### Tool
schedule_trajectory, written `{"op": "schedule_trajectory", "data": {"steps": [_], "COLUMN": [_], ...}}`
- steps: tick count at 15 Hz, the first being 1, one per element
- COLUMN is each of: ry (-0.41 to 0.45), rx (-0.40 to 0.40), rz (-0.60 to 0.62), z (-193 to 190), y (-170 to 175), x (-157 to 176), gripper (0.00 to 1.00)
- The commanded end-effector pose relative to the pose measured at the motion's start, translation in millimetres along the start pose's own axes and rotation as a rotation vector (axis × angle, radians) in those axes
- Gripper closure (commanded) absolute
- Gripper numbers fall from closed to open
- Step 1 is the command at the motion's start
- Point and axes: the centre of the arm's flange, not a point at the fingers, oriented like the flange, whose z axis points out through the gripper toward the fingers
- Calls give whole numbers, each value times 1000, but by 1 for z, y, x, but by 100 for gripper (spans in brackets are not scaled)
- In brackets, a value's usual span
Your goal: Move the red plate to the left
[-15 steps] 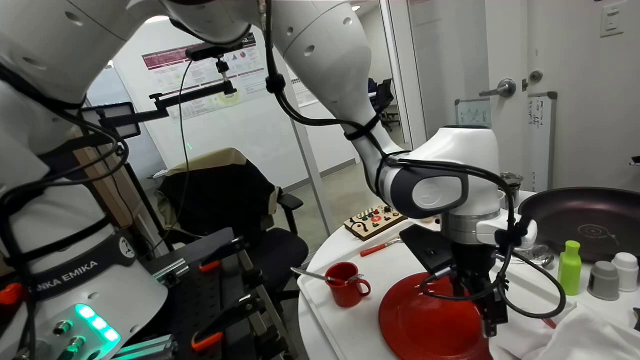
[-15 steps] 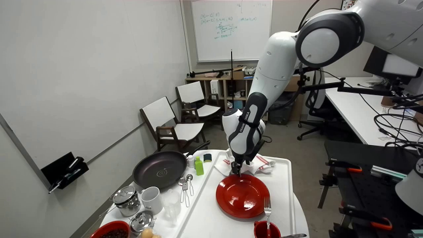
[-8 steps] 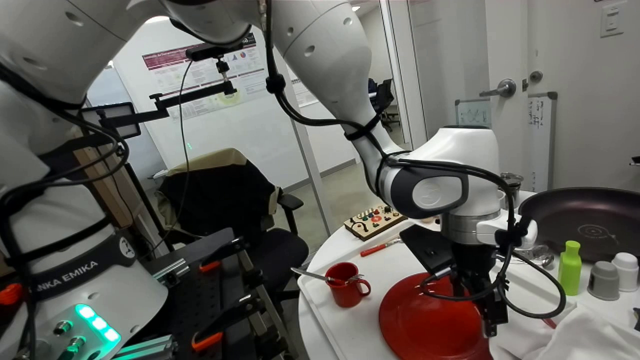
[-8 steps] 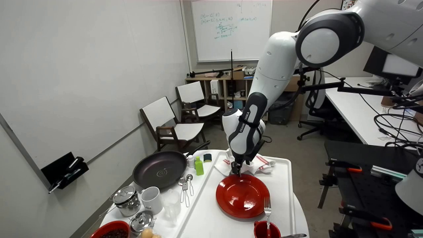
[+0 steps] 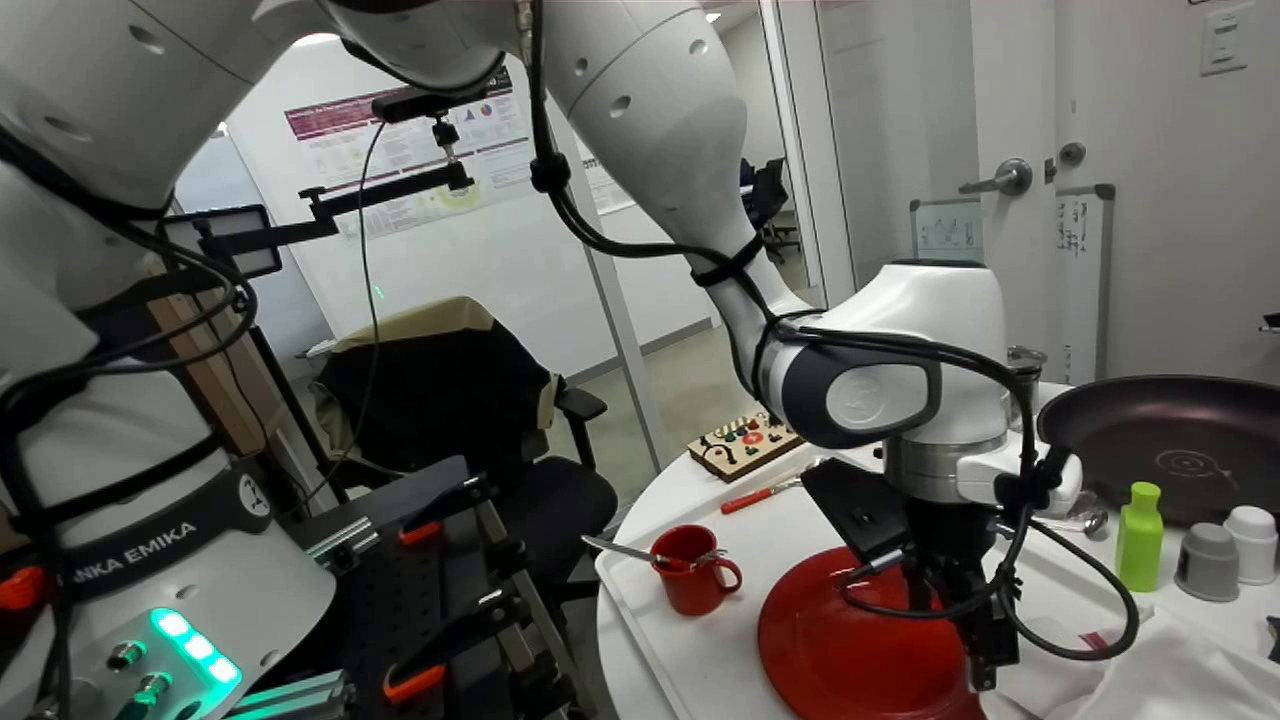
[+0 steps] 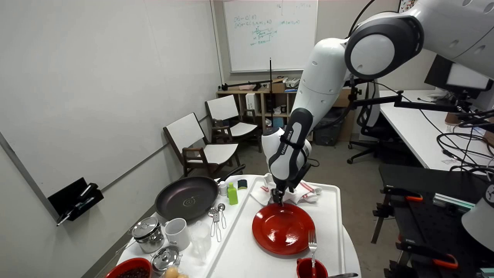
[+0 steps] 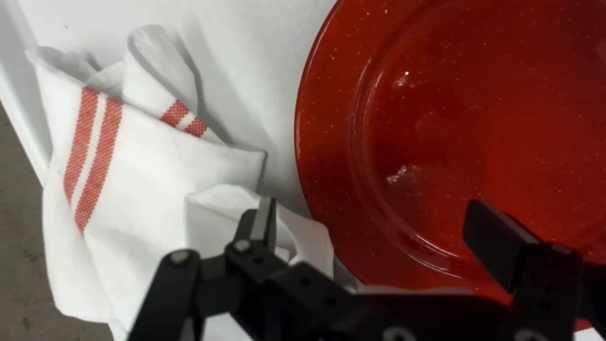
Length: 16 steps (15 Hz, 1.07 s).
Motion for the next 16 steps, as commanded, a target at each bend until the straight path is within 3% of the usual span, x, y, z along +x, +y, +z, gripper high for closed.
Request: {"op": "schedule_trajectory", "data": {"steps": [1, 8, 16], "ry": [-1, -15, 29], "rx": [22, 43, 51], "rz": [2, -10, -34], "z": [21, 69, 80], "y": [17, 32, 15], "x": [-6, -33, -42], "gripper": [0, 0, 0]}}
